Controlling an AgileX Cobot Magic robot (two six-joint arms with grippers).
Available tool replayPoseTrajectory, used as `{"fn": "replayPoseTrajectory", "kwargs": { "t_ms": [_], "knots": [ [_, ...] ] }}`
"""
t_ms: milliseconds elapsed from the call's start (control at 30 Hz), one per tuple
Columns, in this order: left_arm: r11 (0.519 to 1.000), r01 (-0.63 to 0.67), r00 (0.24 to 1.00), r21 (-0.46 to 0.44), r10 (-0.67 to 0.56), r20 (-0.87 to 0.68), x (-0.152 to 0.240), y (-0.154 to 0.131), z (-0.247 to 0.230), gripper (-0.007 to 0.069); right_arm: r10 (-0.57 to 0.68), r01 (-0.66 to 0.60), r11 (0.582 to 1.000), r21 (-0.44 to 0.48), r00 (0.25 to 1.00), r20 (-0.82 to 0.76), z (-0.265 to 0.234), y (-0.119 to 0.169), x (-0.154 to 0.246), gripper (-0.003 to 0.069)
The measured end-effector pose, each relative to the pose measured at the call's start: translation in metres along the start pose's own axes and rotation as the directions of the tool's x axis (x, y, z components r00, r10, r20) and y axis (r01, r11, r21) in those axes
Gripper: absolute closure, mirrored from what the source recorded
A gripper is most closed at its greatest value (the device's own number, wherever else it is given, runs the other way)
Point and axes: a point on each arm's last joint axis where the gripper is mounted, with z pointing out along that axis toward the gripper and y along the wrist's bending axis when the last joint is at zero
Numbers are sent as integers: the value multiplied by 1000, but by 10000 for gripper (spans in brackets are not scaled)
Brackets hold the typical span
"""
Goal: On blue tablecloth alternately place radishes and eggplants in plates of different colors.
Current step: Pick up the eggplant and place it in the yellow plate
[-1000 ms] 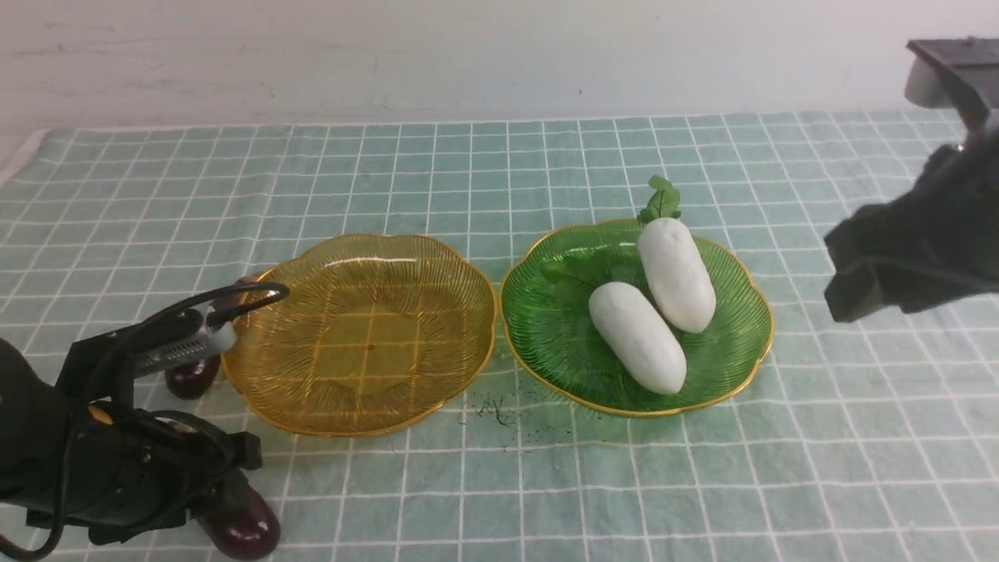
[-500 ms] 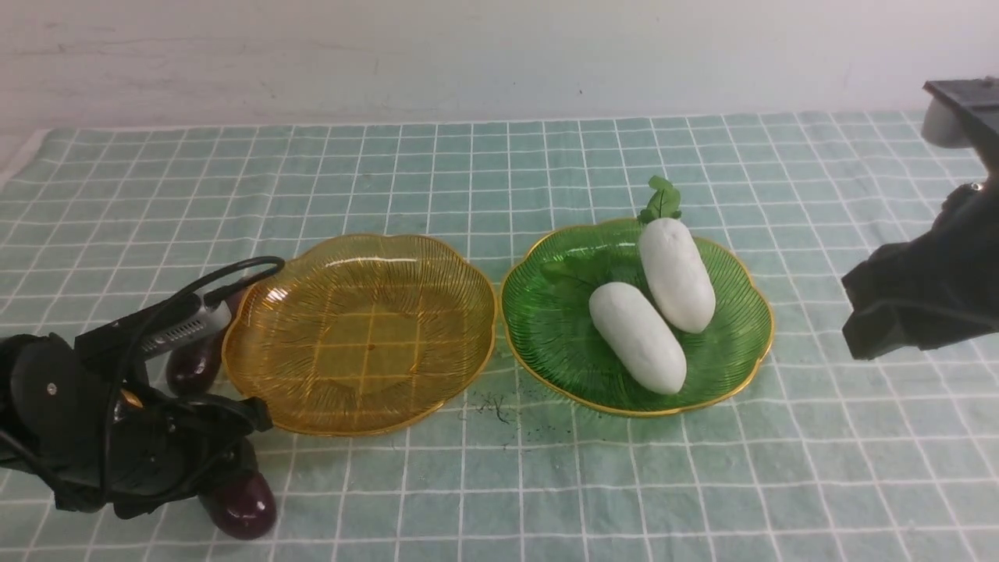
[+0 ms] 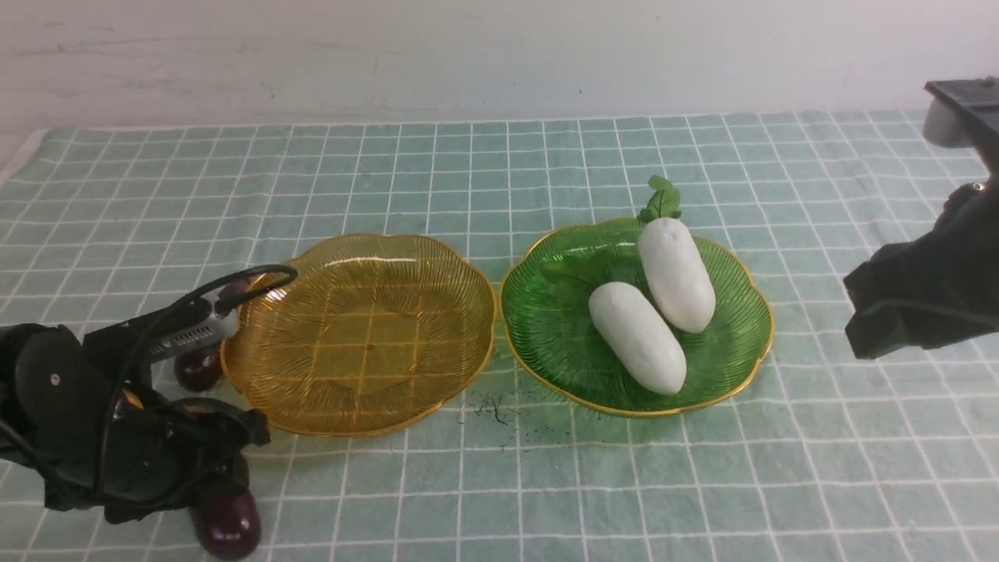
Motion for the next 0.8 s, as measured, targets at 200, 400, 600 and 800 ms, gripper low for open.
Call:
{"fn": "replayPoseTrajectory", "kwargs": {
  "t_ms": [200, 400, 600, 800],
  "knots": [
    [991, -123, 992, -54, 122, -30, -12, -3, -60, 266, 0, 0, 1000, 0, 1000, 0, 0, 0, 0, 302],
    [966, -257, 965, 9, 256, 50, -41, -23, -90, 266, 0, 0, 1000, -1, 1000, 0, 0, 0, 0, 302],
    [914, -391, 920, 106, 390, 29, -65, -58, -72, 266, 1, -1, 1000, -3, 1000, 0, 0, 0, 0, 302],
    [875, -463, 882, 145, 470, -21, -99, -99, -24, 274, 2, -2, 1000, -4, 1000, 0, 0, 0, 0, 302]
  ]
}}
